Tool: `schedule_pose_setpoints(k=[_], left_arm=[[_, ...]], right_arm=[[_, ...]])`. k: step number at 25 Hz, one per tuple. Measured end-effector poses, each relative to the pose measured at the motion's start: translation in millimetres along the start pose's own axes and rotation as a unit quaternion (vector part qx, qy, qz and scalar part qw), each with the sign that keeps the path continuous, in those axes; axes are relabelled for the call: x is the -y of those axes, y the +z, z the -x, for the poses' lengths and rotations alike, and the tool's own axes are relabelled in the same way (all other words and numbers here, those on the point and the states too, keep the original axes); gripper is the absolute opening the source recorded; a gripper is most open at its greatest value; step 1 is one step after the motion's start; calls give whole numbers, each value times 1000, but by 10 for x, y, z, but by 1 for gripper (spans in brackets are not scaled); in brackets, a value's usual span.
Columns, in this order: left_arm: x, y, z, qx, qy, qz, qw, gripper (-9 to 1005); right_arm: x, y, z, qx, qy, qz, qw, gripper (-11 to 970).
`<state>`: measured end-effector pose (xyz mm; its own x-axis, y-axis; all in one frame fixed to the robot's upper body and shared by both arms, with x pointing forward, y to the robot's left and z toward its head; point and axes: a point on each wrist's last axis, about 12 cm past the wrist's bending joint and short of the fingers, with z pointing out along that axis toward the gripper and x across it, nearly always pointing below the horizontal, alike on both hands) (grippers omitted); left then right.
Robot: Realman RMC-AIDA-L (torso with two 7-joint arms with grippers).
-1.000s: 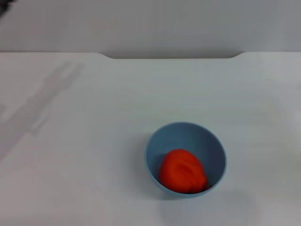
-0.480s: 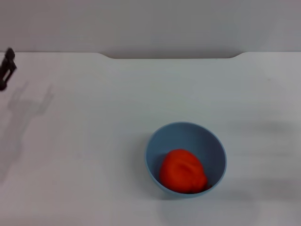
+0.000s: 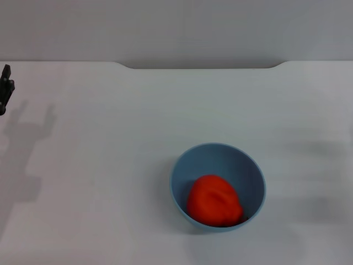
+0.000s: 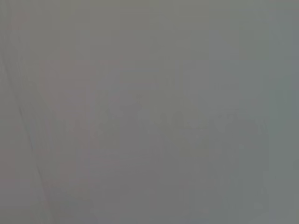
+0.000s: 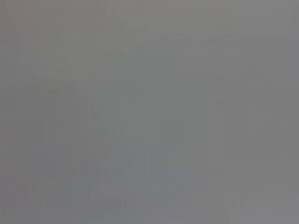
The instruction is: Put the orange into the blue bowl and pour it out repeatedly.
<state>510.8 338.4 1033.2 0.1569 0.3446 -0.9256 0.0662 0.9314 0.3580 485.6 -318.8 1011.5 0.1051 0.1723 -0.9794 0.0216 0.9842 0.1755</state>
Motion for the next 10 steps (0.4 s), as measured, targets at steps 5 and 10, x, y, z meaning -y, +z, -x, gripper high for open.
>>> schedule_pose_setpoints(k=[5,10], left_arm=[[17,-17,3,3,-25,-5,1000,683],[52,-33,-25,-7,-39,-6,999,684]], right_arm=[[-54,81,16,3,6,9,1000,467],[-47,155,1,-9,9,1,1000,467]])
